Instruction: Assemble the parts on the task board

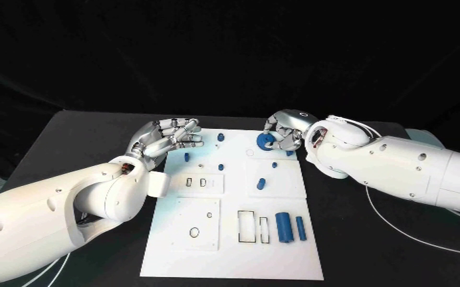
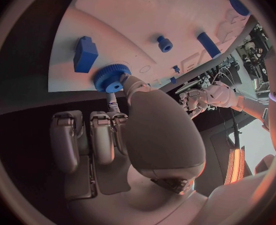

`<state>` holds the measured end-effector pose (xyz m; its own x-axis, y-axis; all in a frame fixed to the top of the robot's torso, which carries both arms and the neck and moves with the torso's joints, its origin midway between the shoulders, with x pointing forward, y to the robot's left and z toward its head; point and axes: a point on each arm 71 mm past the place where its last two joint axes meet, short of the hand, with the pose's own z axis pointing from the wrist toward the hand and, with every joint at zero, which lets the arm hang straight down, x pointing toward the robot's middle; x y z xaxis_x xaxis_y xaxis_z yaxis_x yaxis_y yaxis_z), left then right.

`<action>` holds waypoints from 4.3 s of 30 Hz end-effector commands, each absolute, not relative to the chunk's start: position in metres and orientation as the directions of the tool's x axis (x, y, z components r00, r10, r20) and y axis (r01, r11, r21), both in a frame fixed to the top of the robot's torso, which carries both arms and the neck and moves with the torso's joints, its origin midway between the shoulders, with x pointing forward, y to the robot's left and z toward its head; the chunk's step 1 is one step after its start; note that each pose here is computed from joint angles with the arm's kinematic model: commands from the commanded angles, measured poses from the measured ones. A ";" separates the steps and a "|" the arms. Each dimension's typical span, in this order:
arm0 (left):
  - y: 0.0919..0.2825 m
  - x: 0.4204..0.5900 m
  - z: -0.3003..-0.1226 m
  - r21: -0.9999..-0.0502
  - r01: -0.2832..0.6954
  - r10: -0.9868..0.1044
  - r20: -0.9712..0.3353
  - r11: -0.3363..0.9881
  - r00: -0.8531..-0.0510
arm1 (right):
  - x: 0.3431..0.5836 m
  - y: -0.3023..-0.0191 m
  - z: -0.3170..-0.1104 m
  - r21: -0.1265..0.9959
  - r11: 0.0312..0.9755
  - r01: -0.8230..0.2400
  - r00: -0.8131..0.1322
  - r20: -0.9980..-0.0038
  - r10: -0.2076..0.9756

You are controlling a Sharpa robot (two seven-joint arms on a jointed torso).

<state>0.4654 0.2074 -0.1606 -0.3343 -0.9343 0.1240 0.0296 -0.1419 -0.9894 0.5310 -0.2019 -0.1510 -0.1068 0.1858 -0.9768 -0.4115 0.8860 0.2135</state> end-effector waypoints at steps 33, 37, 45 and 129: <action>0.206 0.466 -0.159 -0.987 0.035 -0.924 0.135 -0.157 -0.358 | 0.502 -0.113 -0.136 0.196 0.803 -0.563 0.024 -0.967 0.253; 0.206 0.466 -0.159 -0.987 0.036 -0.925 0.134 -0.157 -0.356 | 0.504 -0.103 -0.140 0.195 0.802 -0.565 0.015 -0.969 0.246; 0.206 0.467 -0.159 -0.987 0.036 -0.926 0.133 -0.156 -0.354 | 0.506 -0.107 -0.145 0.189 0.813 -0.550 0.024 -0.970 0.242; 0.200 0.466 -0.159 -0.987 0.028 -0.922 0.135 -0.156 -0.363 | 0.597 -0.137 -0.140 0.483 0.847 -0.223 -0.238 -0.869 0.434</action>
<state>0.4662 0.2019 -0.1609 -0.3519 -0.9268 0.1308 0.0232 -0.1484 -0.9887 0.5970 -0.1390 -0.1381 -0.2049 0.4398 -0.8744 -0.2242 0.8485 0.4793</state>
